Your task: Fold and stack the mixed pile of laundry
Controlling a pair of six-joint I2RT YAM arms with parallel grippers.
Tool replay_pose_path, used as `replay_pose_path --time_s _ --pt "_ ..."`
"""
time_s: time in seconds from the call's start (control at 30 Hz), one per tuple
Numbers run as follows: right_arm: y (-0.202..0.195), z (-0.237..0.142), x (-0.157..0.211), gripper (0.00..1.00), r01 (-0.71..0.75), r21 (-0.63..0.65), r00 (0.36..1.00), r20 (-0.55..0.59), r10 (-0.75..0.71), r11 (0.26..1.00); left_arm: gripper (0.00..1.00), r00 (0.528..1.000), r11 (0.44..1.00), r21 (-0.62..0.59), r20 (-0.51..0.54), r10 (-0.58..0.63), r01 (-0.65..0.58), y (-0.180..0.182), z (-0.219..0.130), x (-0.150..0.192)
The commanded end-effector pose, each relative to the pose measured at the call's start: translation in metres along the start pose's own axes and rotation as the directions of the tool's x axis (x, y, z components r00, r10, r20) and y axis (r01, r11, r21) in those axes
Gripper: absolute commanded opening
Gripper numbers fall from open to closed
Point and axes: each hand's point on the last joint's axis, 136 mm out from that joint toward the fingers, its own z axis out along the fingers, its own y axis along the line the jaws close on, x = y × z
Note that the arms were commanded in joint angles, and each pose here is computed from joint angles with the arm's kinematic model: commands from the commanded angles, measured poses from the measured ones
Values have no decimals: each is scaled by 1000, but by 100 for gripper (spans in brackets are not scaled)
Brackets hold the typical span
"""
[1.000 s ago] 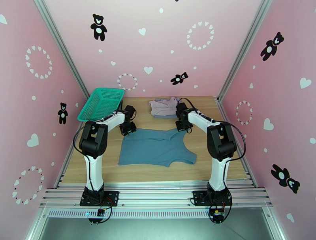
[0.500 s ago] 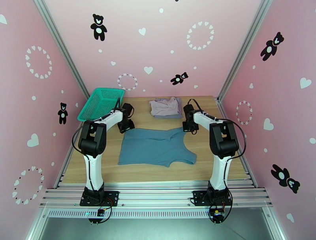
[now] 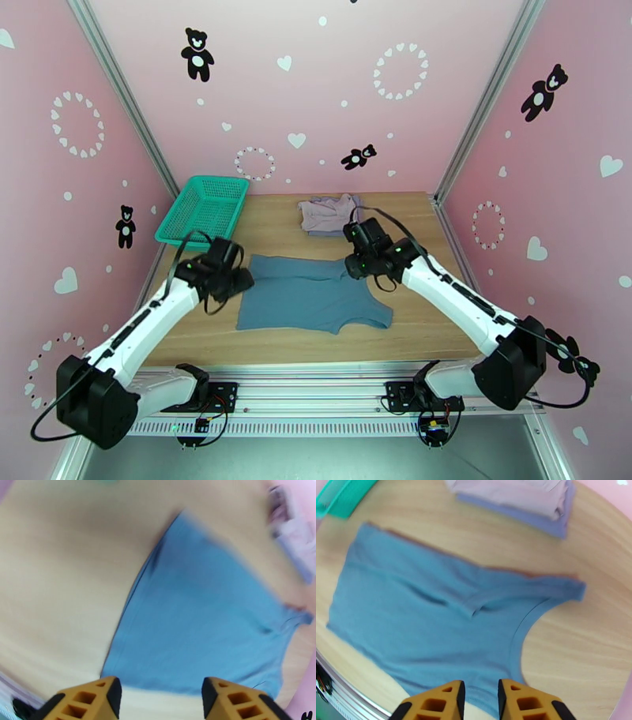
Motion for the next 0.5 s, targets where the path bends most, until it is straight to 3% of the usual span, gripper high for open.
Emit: replay_pose_path --time_s 0.0,0.27,0.47 --pt "6 0 25 30 21 17 998 -58 -20 1000 53 987 988 -4 -42 -155 155 12 21 26" --pt "24 1 34 32 63 -24 997 -44 -64 998 53 957 953 -84 7 -291 291 42 33 40" --pt "25 1 35 33 74 -29 996 -39 -75 997 52 954 952 -107 -60 -295 288 37 52 50"
